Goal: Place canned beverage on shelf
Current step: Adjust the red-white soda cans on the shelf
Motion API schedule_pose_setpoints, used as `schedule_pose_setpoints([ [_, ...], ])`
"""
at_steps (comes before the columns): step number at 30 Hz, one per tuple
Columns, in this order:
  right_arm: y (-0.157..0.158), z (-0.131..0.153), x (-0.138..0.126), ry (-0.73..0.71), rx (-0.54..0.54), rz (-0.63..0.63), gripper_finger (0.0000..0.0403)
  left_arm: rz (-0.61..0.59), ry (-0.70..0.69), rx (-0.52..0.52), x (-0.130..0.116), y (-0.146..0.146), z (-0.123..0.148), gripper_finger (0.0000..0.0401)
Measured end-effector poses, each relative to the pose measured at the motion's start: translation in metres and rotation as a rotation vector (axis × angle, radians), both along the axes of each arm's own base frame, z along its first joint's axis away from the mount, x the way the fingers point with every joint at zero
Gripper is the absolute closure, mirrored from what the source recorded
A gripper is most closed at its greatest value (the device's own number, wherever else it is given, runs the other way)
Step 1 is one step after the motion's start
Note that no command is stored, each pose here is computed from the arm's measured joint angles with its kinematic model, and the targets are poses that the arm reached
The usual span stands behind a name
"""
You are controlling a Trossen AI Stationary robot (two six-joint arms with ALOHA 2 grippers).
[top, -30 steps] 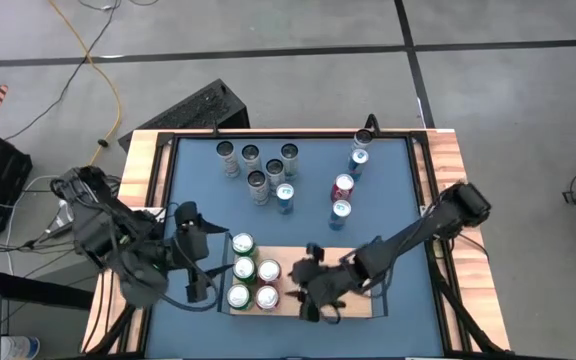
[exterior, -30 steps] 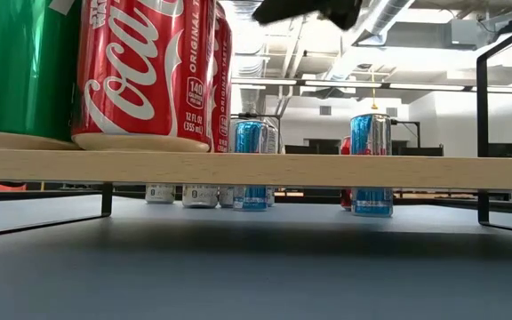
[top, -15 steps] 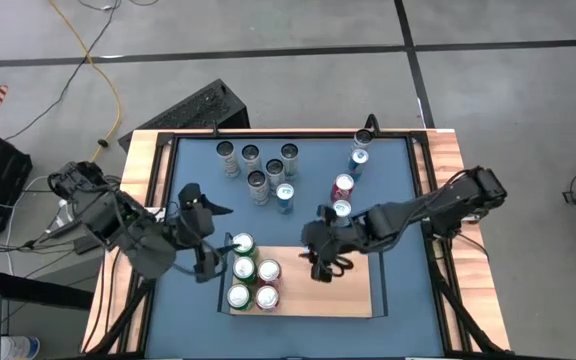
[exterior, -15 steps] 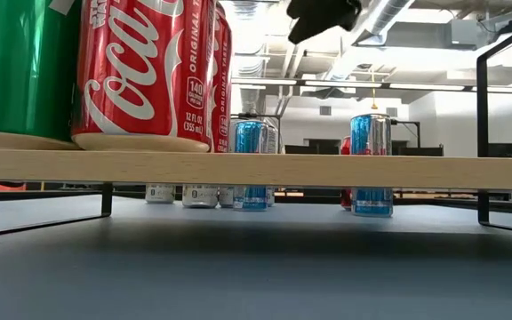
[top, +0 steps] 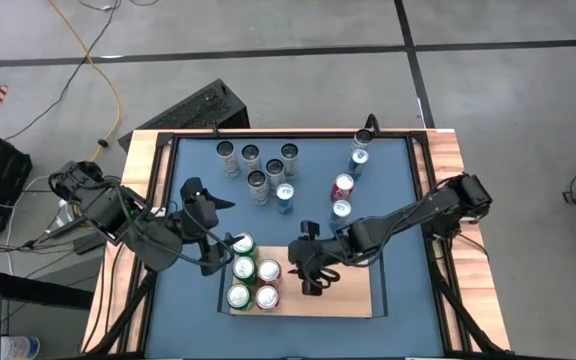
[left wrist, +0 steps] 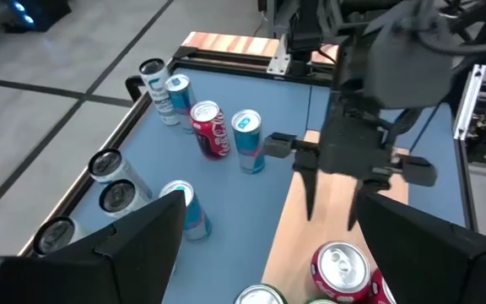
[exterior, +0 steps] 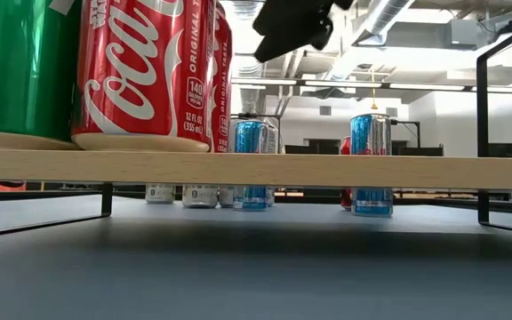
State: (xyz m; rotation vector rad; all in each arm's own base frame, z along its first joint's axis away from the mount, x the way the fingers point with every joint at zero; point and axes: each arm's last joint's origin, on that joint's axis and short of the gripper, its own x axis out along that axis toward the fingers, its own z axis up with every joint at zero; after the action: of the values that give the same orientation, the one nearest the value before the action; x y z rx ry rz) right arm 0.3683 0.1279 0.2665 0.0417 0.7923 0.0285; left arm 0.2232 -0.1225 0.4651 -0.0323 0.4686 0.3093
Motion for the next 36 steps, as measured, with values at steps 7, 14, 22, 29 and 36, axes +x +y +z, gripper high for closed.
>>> schedule_pose_setpoints([
  [7,0.003,-0.007,0.006,-0.005,0.007,0.029,0.0198,-0.011,0.007,-0.009,0.0,0.0,0.0,0.0069],
  [14,0.001,-0.004,0.008,-0.038,0.014,0.025,0.0198,-0.012,0.013,-0.004,0.0,0.0,-0.001,0.0069],
  [22,-0.002,-0.001,0.012,-0.083,-0.003,0.043,0.0198,-0.014,0.014,-0.001,0.0,0.0,-0.001,0.0069],
  [29,-0.004,-0.001,0.013,-0.082,0.0,0.062,0.0198,-0.014,0.013,-0.001,0.0,0.0,-0.001,0.0069],
  [36,-0.004,0.0,0.014,-0.092,-0.011,0.081,0.0198,-0.014,0.013,-0.002,0.0,0.0,-0.001,0.0069],
])
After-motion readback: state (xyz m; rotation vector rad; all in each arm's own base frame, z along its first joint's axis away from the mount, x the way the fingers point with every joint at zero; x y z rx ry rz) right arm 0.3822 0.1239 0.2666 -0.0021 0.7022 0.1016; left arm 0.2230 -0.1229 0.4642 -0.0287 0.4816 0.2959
